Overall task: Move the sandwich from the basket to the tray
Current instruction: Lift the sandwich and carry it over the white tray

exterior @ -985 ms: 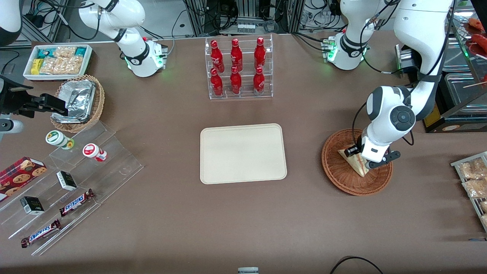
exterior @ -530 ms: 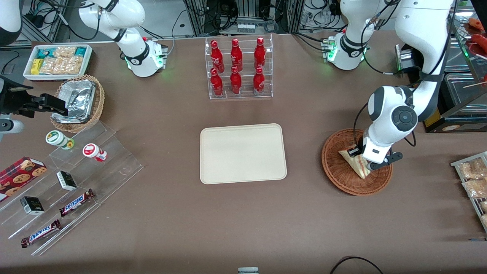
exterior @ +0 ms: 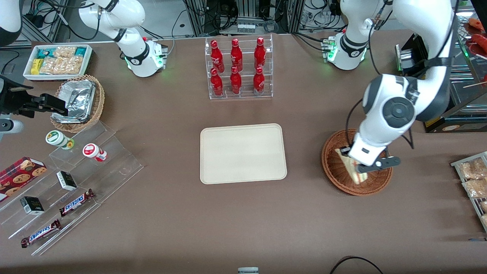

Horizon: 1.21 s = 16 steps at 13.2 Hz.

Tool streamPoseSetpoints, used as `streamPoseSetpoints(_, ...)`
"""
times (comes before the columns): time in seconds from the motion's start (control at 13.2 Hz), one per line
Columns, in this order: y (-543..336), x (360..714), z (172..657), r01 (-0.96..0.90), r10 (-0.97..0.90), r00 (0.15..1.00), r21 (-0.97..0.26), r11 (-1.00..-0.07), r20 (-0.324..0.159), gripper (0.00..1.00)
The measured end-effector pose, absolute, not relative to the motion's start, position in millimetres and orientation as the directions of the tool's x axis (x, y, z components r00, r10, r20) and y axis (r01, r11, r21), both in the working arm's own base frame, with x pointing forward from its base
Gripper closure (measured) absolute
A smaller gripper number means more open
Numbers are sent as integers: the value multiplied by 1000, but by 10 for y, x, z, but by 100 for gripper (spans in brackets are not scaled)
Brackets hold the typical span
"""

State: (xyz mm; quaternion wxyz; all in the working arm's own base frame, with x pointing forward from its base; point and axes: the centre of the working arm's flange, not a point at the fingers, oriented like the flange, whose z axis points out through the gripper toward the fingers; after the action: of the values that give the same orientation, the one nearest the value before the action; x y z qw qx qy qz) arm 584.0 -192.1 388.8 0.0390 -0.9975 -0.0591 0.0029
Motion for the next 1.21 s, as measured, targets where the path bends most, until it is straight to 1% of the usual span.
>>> streamPoseSetpoints(0.15,-2479,5701,3898,35,35,999,-61,-998,-1,85)
streamPoseSetpoints(0.3,-2997,5574,3815,-26,-26,999,-31,-999,-19,85)
streamPoseSetpoints(0.53,-3639,5405,3534,-77,-76,996,-32,-997,-45,85)
streamPoseSetpoints(0.91,-4427,5024,3097,-136,-133,986,-16,-991,-102,85)
streamPoseSetpoints(0.98,-4540,4950,3054,-144,-142,984,-3,-990,-106,85)
streamPoseSetpoints(1.06,-4653,4882,3016,-151,-152,983,17,-988,-100,85)
streamPoseSetpoints(1.21,-4856,4768,2908,-170,-173,982,48,-984,-75,85)
